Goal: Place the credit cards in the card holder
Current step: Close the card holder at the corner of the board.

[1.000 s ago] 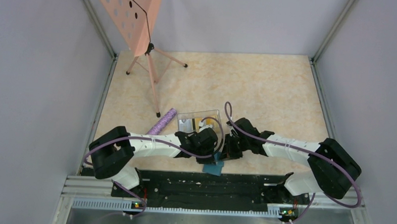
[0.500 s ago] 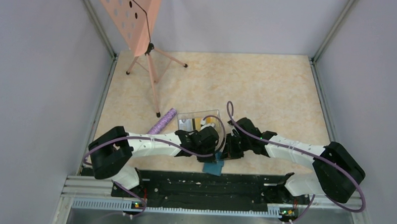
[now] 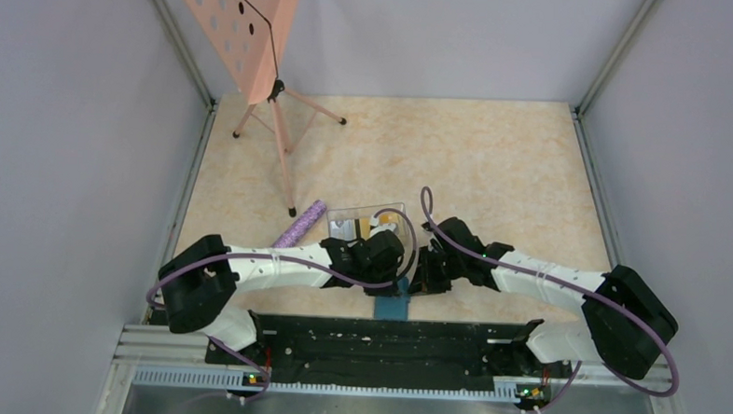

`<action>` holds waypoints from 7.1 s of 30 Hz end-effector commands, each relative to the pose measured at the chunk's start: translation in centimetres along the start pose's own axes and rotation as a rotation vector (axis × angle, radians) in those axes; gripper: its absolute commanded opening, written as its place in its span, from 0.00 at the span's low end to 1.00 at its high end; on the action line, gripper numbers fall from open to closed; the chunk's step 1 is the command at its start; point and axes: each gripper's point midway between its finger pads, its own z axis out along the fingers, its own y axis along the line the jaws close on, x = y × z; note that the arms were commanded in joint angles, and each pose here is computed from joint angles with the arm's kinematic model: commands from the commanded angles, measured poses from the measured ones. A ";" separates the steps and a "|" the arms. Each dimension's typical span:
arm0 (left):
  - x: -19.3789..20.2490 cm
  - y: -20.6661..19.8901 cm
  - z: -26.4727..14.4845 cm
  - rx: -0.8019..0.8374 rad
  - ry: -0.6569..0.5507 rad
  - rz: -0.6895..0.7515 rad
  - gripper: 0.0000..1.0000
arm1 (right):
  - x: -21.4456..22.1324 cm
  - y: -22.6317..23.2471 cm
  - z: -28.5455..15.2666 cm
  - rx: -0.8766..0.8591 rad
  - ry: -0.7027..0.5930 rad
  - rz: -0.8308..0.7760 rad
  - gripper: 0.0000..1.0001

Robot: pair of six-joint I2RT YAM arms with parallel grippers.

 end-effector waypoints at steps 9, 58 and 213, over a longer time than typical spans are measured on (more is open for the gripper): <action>-0.2 0.7 0.2 -0.025 -0.004 0.001 0.00 | -2.2 1.8 0.0 -0.046 -0.057 -0.016 0.00; 0.5 2.4 1.3 -0.057 0.070 -0.043 0.00 | -1.5 -1.3 3.1 0.077 0.032 0.013 0.00; -1.0 1.5 -0.8 0.035 0.030 -0.063 0.00 | 0.0 2.6 2.0 0.029 0.024 -0.052 0.00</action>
